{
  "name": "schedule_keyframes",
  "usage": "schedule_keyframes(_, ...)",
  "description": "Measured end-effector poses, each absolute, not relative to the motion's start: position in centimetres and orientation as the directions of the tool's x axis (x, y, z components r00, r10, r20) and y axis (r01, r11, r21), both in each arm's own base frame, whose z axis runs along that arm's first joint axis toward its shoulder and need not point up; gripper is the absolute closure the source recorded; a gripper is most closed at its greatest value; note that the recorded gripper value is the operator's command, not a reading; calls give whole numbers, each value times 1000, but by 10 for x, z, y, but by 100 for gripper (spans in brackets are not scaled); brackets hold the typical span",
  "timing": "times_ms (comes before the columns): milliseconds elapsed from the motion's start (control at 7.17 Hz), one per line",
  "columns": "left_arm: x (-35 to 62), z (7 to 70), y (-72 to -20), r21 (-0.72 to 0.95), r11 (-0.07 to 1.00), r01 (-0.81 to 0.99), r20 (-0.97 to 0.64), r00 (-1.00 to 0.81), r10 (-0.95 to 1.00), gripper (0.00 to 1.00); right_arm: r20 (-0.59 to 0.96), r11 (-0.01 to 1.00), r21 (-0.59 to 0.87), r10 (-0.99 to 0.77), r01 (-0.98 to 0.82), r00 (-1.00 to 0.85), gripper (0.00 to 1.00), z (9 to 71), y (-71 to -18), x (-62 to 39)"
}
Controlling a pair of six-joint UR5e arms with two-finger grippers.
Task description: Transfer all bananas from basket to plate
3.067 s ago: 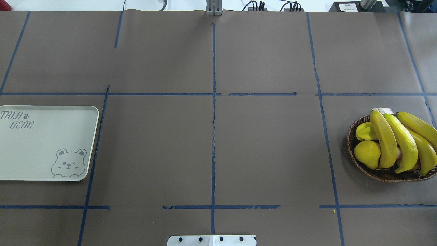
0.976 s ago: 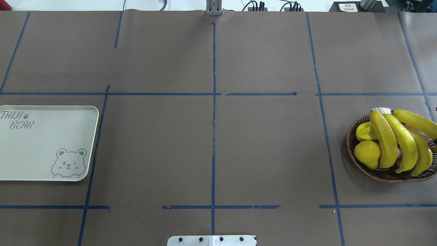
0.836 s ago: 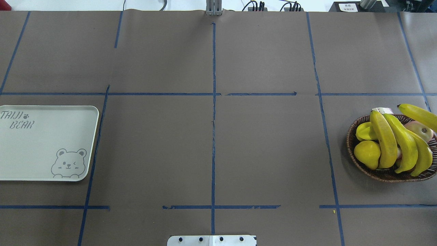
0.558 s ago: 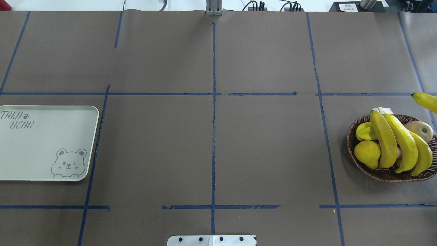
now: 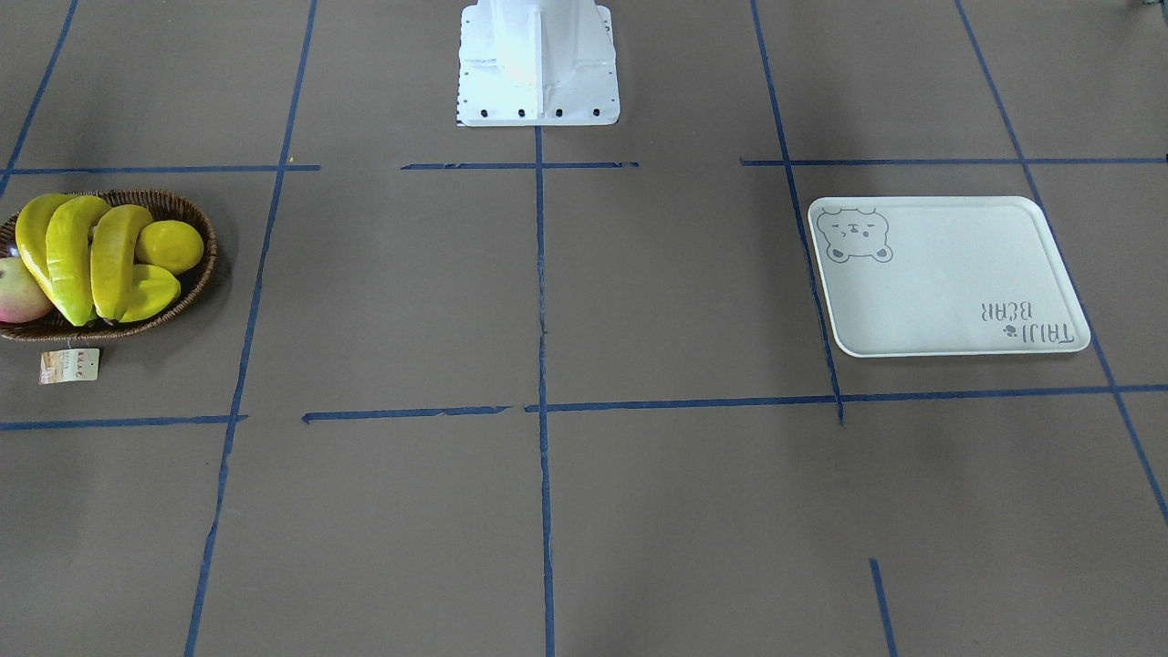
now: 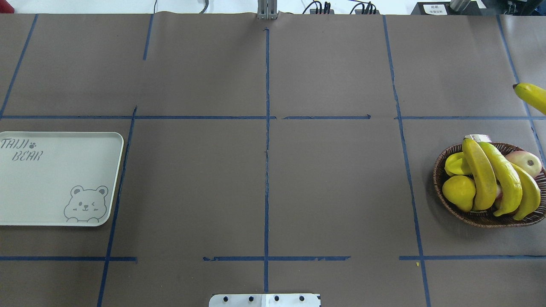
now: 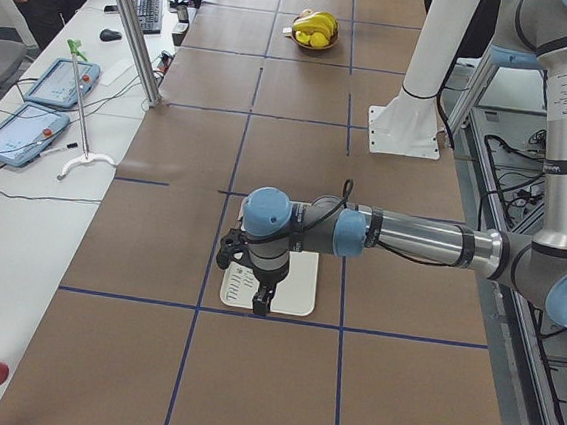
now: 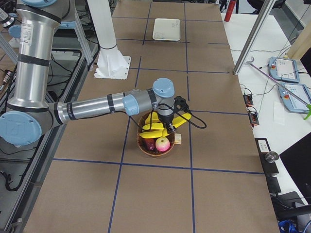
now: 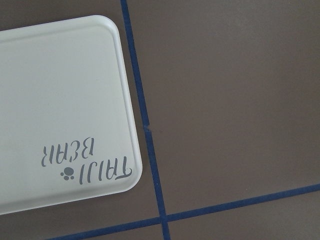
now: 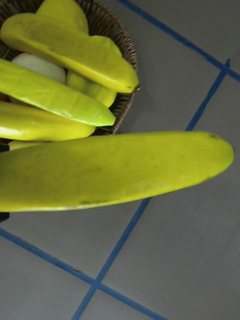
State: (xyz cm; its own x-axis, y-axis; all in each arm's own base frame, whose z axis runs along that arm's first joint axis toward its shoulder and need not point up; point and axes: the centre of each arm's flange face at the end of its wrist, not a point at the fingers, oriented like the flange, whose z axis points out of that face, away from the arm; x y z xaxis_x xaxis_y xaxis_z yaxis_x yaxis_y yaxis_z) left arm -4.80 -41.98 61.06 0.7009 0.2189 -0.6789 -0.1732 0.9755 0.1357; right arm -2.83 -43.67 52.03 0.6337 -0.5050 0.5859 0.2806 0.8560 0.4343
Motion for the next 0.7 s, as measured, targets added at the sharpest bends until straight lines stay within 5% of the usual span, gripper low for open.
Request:
schedule_keyframes(418, -41, 554, -474, 302, 940, -158, -654, 683, 325, 1, 710, 902, 386, -425, 195, 561, 97, 459, -465, -84)
schedule_keyframes(697, -15, 530, -484, 268, 959, -87, -755, 600, 265, 0, 774, 918, 351, -395, 185, 494, 98, 410, -477, -136)
